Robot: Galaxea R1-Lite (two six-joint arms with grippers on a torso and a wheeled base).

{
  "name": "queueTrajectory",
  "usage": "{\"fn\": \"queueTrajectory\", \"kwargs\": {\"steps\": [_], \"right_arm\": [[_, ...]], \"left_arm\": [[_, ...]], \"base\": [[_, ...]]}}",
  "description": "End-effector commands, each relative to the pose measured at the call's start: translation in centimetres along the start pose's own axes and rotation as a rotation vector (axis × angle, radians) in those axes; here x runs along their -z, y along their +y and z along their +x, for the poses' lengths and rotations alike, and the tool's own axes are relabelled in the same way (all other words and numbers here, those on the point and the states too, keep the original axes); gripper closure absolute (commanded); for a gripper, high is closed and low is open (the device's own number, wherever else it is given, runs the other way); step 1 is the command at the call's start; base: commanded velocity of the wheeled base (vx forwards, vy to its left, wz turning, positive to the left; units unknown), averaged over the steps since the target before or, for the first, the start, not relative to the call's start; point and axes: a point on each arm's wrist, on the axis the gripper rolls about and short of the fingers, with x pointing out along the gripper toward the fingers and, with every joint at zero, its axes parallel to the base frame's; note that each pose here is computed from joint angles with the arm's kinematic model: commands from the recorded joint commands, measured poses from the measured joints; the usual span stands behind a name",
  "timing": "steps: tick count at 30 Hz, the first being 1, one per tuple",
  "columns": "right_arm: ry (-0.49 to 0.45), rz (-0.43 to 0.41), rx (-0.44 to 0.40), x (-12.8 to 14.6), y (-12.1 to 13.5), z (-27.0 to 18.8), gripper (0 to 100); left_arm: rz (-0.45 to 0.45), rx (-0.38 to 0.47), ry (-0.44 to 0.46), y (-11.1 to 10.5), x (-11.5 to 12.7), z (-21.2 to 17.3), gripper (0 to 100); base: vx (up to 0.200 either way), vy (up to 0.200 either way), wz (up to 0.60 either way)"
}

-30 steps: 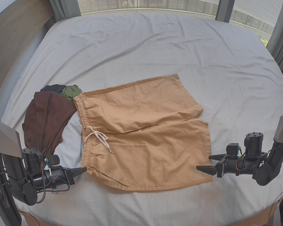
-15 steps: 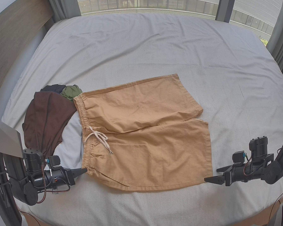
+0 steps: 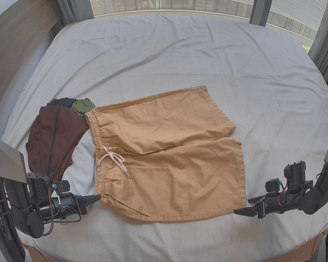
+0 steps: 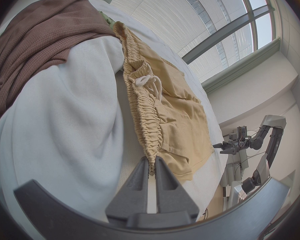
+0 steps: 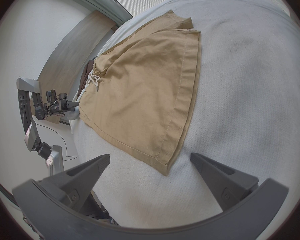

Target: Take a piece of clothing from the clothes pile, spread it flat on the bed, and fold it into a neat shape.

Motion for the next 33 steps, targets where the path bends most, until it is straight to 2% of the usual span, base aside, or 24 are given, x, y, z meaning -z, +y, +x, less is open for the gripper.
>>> {"fn": "queueTrajectory", "kwargs": {"steps": [1, 10, 11, 33], "right_arm": [[0.030, 0.009, -0.009, 0.5, 0.0, 0.7, 0], [0.009, -0.015, -0.003, 0.1, 0.0, 1.4, 0], [0.007, -0.016, -0.004, 0.1, 0.0, 1.5, 100], [0.017, -0.018, -0.009, 0.4, 0.4, 1.4, 100]], "left_arm": [[0.002, 0.001, -0.003, 0.0, -0.1, 0.0, 100], [0.003, 0.001, -0.004, 0.0, -0.1, 0.0, 100], [0.003, 0.001, -0.004, 0.0, -0.1, 0.0, 100], [-0.009, 0.000, -0.009, -0.7, -0.1, -1.1, 100]], "base": [[0.000, 0.000, 0.00], [0.000, 0.000, 0.00], [0.000, 0.000, 0.00], [0.000, 0.000, 0.00]]}}
